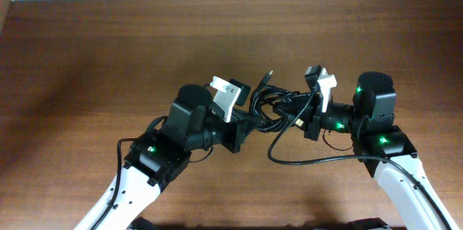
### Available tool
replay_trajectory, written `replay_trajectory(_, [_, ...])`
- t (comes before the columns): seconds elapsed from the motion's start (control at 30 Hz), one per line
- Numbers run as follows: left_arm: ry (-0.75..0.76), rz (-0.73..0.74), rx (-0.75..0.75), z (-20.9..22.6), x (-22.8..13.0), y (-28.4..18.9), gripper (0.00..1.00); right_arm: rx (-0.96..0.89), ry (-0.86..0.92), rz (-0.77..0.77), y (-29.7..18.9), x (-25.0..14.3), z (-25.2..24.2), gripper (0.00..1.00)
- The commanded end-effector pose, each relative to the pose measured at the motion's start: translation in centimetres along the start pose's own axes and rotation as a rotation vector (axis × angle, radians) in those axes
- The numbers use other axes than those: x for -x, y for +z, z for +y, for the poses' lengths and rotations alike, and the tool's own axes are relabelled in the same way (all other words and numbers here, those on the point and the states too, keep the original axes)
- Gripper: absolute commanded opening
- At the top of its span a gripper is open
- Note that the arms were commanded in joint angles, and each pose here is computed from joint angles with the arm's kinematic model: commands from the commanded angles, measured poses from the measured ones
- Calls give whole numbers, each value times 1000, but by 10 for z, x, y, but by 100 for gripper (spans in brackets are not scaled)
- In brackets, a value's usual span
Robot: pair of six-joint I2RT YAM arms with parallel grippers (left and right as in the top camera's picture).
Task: Untangle cables
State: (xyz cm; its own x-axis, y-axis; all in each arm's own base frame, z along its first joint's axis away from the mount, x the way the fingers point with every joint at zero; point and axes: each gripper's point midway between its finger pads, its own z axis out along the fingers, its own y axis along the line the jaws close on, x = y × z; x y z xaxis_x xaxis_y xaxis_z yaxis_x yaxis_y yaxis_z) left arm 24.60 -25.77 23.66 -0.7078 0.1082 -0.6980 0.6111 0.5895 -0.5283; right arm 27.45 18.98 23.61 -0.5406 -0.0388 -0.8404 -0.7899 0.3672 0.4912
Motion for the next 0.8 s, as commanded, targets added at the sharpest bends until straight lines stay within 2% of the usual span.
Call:
replay_trajectory(0.0, [97,13,-134,-29,-2,-9,0,-58,16,-14,-10,3,-14,4])
replay_trajectory(0.23, [295,51,-392,-70,-16,-22,0,-101,59,-10,-22,-3,-26,4])
replay_trajectory(0.5, [351,2,-485,-87,-8,-37,0,-102,59,-9,-22,-4,-26,4])
replay_trajectory(0.6, [299,-58,-457,-78,11,-48,0,-102,59,-8,-22,-4,-26,4])
replay_trajectory(0.77, [117,-101,-380,-49,32,-58,0,-105,59,-9,-22,-4,-27,4])
